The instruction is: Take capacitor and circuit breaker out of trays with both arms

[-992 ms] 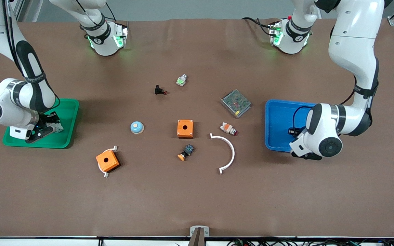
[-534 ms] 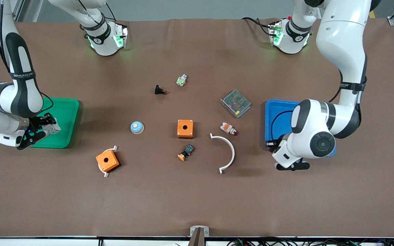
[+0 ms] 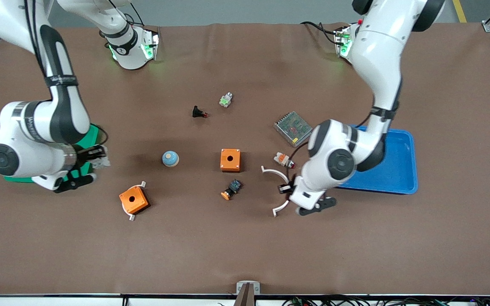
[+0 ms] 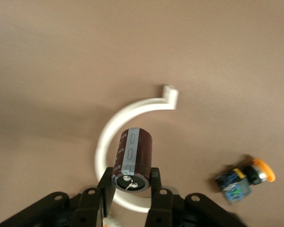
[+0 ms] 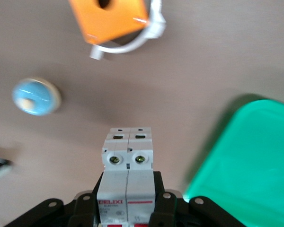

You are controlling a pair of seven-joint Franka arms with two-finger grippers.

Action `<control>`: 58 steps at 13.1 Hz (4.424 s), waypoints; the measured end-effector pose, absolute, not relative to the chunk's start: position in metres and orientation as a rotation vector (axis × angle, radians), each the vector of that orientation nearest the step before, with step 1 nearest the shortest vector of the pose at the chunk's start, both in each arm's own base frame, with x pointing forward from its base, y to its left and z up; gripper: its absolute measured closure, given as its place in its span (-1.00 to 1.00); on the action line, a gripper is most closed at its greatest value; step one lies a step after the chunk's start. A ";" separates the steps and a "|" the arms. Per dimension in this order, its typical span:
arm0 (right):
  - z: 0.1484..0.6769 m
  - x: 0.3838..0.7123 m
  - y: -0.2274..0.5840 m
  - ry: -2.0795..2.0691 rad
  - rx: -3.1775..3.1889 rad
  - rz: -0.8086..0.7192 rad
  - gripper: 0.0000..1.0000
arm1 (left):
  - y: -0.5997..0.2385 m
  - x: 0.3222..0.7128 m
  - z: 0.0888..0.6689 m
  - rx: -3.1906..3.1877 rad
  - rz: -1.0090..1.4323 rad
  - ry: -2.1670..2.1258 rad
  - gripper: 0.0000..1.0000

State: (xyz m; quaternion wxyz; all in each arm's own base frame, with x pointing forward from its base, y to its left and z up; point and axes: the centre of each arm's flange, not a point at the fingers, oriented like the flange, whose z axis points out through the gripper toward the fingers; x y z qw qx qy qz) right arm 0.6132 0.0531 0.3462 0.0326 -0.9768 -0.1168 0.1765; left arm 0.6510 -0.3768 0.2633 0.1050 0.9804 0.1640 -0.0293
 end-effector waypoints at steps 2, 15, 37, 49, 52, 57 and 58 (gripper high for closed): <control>0.353 0.609 0.108 -0.234 -3.040 0.542 0.21 | -0.407 0.640 0.245 2.870 -0.059 0.540 0.32; 0.241 0.584 0.313 0.120 -3.142 0.272 0.21 | -0.412 0.635 0.212 2.876 -0.098 0.621 0.22; 0.261 0.598 0.319 0.148 -3.160 0.377 -1.00 | -0.137 0.670 0.481 3.021 0.166 0.288 -1.00; 0.540 0.597 0.177 0.200 -3.096 0.196 -1.00 | -0.033 0.585 0.607 3.137 0.111 -0.157 -1.00; 0.580 0.589 0.126 0.238 -3.066 0.141 -1.00 | -0.034 0.578 0.622 3.180 0.097 -0.184 -1.00; 0.611 0.583 0.031 0.123 -3.072 0.056 -1.00 | -0.034 0.578 0.640 3.179 0.135 -0.184 -1.00; 0.611 0.583 0.023 0.106 -3.096 0.053 -1.00 | -0.035 0.580 0.640 3.180 0.137 -0.186 -1.00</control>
